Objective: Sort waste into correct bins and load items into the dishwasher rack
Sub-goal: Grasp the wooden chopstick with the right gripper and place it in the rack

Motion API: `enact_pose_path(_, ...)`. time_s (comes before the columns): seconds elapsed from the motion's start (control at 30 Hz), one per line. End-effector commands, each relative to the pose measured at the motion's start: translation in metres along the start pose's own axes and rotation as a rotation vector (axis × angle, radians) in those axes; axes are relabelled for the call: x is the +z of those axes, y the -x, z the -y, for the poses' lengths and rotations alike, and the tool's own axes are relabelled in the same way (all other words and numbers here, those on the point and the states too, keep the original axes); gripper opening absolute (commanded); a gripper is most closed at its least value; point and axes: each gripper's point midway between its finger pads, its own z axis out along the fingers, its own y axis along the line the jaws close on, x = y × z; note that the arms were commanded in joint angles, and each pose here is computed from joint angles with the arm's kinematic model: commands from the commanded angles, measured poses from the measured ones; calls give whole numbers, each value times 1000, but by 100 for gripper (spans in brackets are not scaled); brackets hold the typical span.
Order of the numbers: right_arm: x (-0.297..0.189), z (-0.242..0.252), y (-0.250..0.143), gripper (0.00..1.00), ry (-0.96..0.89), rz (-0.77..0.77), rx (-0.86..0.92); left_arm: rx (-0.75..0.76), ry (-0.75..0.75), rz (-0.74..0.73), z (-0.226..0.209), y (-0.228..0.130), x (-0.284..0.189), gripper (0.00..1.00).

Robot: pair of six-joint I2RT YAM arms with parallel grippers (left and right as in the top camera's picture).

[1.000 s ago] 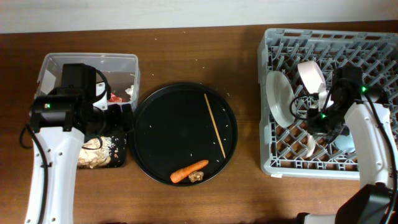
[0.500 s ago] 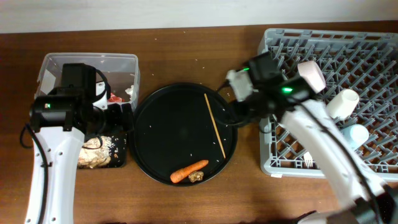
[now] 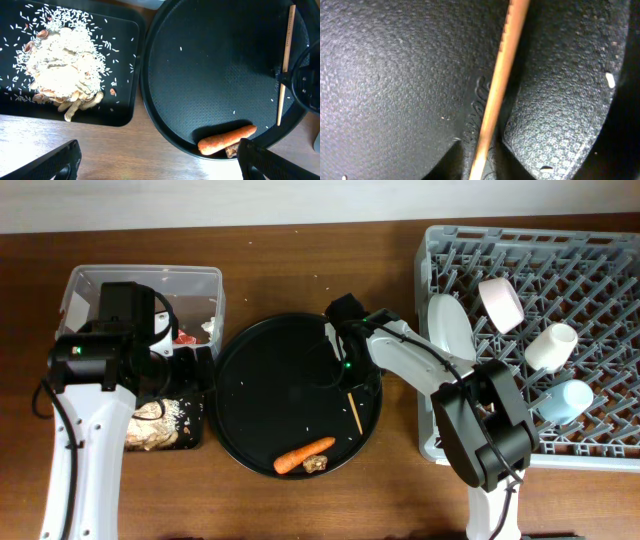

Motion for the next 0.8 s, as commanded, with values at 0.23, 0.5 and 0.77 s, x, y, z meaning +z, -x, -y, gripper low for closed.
enact_pose_path(0.23, 16, 23, -31, 8, -125, -102, 60, 9, 8, 1, -2, 1, 0, 99)
enact_pose_path(0.5, -59, 10, -7, 4, -116, -2, 68, 8, 7, 8, -2, 2, 0, 99)
enact_pose_path(0.77, -238, 117, -77, 4, -199, 214, 334, 9, 6, 12, -2, 3, 0, 99)
